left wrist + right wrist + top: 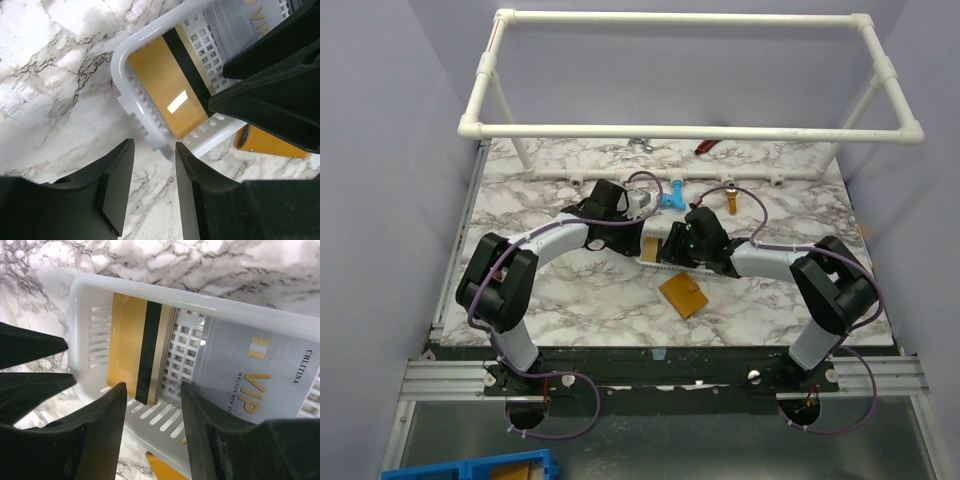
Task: Put the credit cards into the card holder
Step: Pick up the credit card from the storage box.
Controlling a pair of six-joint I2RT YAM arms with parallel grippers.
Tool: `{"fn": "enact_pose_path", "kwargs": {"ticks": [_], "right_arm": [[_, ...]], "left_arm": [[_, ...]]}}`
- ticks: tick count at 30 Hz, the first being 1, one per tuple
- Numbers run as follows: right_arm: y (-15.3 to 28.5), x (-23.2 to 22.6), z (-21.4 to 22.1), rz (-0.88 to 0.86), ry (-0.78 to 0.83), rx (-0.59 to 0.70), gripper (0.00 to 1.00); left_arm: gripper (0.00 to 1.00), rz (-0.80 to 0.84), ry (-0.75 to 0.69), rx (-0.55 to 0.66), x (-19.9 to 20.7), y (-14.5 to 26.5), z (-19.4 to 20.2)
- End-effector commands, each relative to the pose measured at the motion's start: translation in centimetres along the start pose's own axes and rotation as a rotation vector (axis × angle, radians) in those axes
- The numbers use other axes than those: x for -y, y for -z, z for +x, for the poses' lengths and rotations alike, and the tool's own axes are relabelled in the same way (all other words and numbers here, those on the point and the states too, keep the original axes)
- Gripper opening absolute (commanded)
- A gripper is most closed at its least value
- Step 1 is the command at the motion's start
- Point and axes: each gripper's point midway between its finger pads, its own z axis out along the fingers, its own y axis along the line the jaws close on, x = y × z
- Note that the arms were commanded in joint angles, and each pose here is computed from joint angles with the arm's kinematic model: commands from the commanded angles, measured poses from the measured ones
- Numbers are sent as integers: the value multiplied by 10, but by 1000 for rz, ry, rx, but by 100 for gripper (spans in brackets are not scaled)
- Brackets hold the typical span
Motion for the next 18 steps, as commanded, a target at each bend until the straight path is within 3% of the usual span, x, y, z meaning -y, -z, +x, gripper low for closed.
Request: {"fn": "enact_pose_path", "kwargs": {"ticks": [1, 10, 18], "right_arm": [[15, 16, 9, 44, 9, -22, 51], [11, -10, -10, -13, 29, -14, 52], [-6, 1, -10, 47, 31, -22, 63]], "left_arm": [[42, 56, -22, 18, 16, 19, -3], [47, 62, 11, 48, 16, 11, -23], [45, 52, 33, 32, 9, -7, -25]]}}
